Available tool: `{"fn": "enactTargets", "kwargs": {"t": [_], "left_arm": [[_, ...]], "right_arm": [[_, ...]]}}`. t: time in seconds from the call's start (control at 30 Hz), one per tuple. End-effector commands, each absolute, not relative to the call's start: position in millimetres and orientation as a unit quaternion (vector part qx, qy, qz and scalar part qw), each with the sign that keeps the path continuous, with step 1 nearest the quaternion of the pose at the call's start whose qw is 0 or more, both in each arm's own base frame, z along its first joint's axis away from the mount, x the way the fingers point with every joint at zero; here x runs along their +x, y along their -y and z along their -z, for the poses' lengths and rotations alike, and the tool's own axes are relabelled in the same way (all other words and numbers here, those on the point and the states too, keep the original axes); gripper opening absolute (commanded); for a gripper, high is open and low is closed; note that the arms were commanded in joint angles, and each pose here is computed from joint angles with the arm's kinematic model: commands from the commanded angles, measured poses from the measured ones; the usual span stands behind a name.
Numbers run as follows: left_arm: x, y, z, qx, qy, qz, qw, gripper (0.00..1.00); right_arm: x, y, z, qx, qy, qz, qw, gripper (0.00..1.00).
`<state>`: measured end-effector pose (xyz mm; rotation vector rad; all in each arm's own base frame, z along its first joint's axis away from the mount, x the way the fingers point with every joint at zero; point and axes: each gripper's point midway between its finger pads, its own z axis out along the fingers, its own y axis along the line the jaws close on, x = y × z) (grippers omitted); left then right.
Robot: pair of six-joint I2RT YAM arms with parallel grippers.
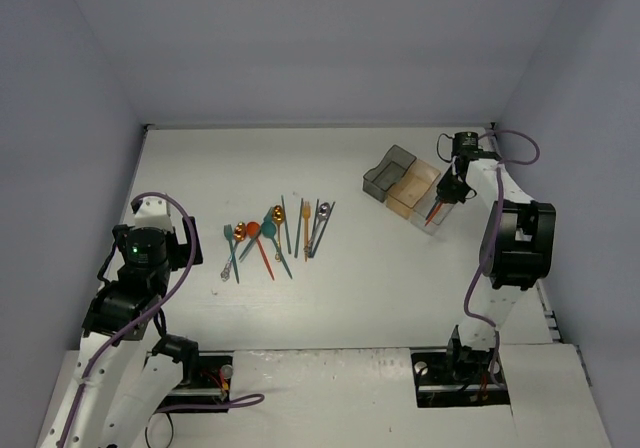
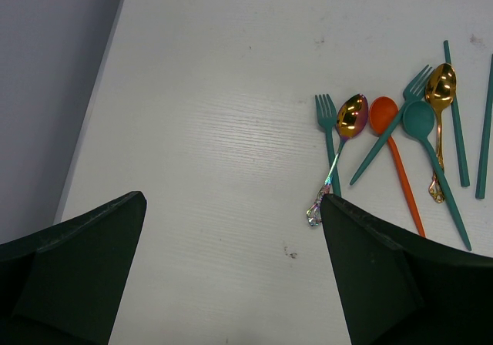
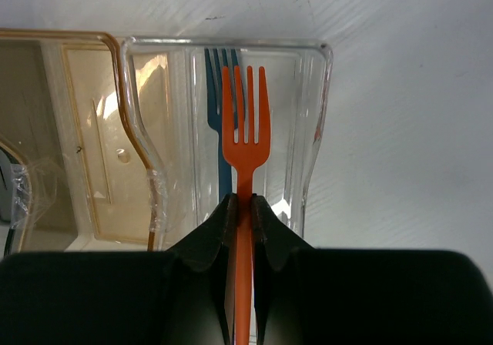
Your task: Sort the eating utensils into containers
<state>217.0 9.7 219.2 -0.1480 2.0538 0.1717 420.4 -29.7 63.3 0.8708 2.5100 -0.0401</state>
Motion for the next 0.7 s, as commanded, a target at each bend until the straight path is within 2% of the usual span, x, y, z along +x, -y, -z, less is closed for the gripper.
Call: {"fn": "enactTargets", "kwargs": {"t": [0.0, 0.33, 0.53, 0.67], "left_arm": [[228, -6, -233, -0.072, -0.839, -0.06, 0.536, 0.95], [229, -5, -232, -0.072, -0.839, -0.06, 0.536, 0.95], [229, -5, -233, -0.071, -0.839, -0.059, 0.536, 0.95], [229, -5, -233, -0.071, -0.839, -0.059, 0.535, 0.95]], "right_arm": [[433, 30, -76, 0.313, -0.915, 0.003, 0.255, 0.04], [432, 39, -103, 0.305, -0.907, 0.02, 0.289, 0.28], [433, 27, -142, 0.276, -0.9, 0.022, 0.336, 0.3], [433, -37, -177, 0.181, -0.907, 0.014, 0.381, 0.29]]}}
